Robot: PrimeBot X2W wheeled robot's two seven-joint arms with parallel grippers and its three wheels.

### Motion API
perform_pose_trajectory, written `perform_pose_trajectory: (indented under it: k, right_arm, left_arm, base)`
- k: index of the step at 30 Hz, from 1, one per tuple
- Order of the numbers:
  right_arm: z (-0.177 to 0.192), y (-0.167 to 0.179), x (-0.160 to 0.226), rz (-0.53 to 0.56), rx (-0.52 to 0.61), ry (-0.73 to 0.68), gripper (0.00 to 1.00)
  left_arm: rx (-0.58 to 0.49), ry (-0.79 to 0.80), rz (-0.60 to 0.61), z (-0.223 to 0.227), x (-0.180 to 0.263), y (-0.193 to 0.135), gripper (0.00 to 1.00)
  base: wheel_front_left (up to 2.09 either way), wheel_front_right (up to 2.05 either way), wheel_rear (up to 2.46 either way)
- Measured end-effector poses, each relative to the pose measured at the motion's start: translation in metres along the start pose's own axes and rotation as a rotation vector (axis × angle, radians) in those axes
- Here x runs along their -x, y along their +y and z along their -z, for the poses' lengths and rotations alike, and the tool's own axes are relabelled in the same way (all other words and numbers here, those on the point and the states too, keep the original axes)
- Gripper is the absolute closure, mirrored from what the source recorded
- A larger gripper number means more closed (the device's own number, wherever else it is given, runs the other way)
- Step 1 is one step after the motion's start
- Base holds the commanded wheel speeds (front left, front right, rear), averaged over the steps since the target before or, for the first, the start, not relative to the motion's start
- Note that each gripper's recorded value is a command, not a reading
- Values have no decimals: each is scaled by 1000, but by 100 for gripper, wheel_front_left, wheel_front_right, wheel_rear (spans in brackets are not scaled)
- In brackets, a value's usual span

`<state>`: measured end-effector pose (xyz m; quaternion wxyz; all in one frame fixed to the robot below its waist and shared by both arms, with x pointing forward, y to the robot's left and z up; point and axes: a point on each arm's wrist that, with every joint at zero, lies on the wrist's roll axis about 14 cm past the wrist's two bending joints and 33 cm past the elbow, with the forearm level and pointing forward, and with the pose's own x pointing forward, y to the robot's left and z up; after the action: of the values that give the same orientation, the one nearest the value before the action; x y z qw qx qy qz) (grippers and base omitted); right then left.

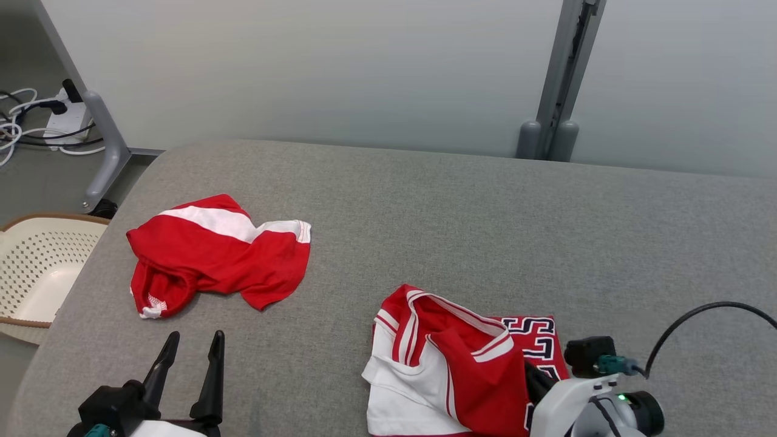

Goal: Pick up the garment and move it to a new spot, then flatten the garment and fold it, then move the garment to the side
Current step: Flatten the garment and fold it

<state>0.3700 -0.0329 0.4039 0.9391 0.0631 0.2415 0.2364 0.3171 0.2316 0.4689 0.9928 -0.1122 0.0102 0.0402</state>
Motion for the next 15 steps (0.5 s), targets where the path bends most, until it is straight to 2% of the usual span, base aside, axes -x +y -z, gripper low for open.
perform_pose_trajectory:
  k: [6, 15]
  right_arm:
    - [4, 40, -6, -124, 8, 15, 100]
    - [5, 98, -8, -308, 109, 28, 100]
  left_arm:
    - [0, -3, -11, -1, 3, 4, 0]
    - [-1, -10, -15, -3, 3, 5, 0]
  base:
    - [0, 0, 0]
    - [0, 0, 0]
